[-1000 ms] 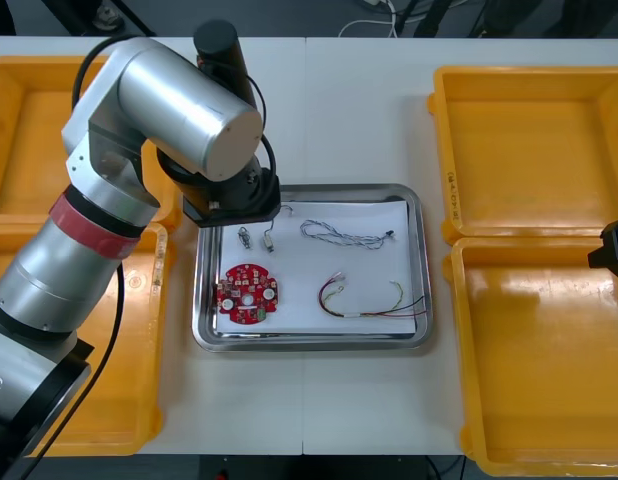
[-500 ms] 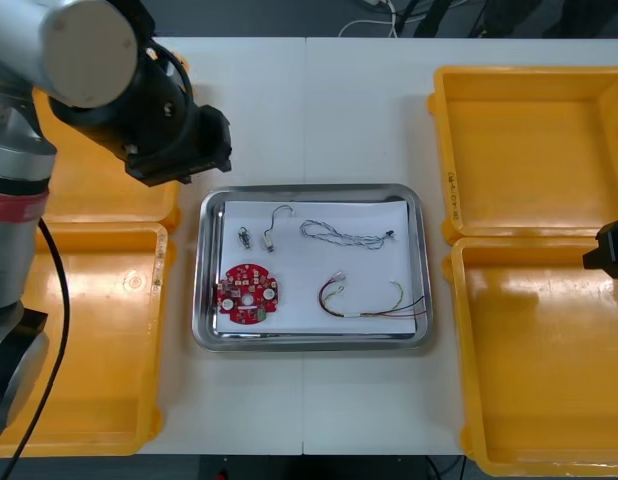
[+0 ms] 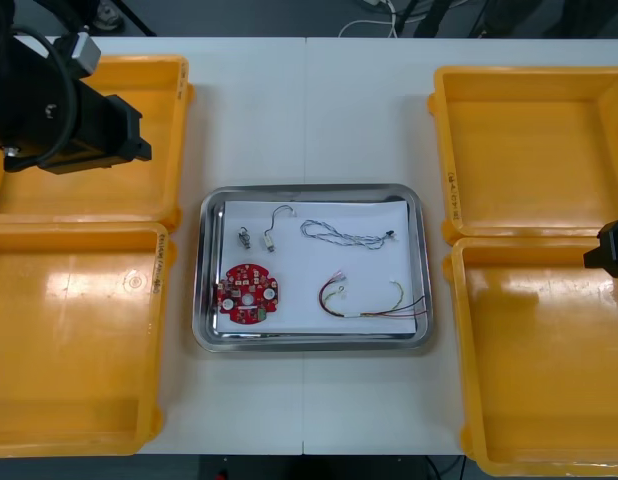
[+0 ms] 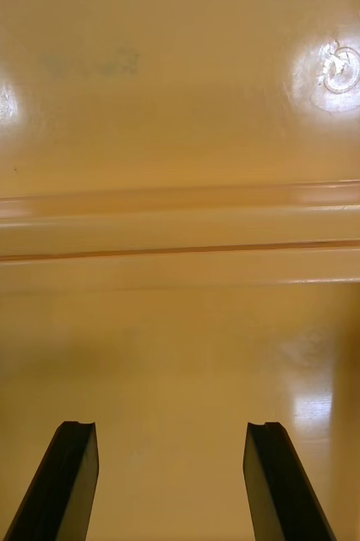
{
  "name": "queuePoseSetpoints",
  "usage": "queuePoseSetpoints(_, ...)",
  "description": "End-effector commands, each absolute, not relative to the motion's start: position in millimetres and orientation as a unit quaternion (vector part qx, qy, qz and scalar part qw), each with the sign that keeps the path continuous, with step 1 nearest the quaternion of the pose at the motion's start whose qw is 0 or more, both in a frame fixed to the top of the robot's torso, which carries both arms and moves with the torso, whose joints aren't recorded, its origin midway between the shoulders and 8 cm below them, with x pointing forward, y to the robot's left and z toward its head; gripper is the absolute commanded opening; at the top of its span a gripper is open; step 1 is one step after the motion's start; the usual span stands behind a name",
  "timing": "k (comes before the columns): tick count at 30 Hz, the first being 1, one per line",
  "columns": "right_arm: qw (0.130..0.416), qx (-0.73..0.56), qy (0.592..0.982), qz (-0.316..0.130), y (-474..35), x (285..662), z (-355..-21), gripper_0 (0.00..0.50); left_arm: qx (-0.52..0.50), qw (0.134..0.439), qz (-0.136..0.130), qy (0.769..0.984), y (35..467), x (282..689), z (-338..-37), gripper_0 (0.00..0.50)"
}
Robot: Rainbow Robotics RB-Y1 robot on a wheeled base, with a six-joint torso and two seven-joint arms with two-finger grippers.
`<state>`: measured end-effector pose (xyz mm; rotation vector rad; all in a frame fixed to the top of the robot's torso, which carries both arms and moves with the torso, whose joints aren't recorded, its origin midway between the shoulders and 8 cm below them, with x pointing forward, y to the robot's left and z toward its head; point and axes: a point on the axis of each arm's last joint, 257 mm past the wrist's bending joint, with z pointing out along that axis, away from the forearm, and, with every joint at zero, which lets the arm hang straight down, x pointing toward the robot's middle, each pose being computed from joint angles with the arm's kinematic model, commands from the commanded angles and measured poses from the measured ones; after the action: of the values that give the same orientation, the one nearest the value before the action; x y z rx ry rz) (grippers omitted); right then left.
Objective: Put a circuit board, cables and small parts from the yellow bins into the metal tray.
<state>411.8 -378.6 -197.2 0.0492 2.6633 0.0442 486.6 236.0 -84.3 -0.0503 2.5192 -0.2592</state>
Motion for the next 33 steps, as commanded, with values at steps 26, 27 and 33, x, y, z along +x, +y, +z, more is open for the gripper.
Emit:
queuePoseSetpoints(26,0.247,0.046,0.968,0.019,-386,411,-192,0.5,0.0,0.298,0.029,0.954,381,430,-121,0.5)
queuePoseSetpoints(27,0.247,0.046,0.968,0.019,-386,411,-192,0.5,0.0,0.293,0.03,0.956,382,427,-125,0.5)
queuePoseSetpoints(33,0.247,0.046,0.968,0.019,-386,411,-192,0.5,-0.006,0.273,0.026,0.962,390,412,-143,0.5)
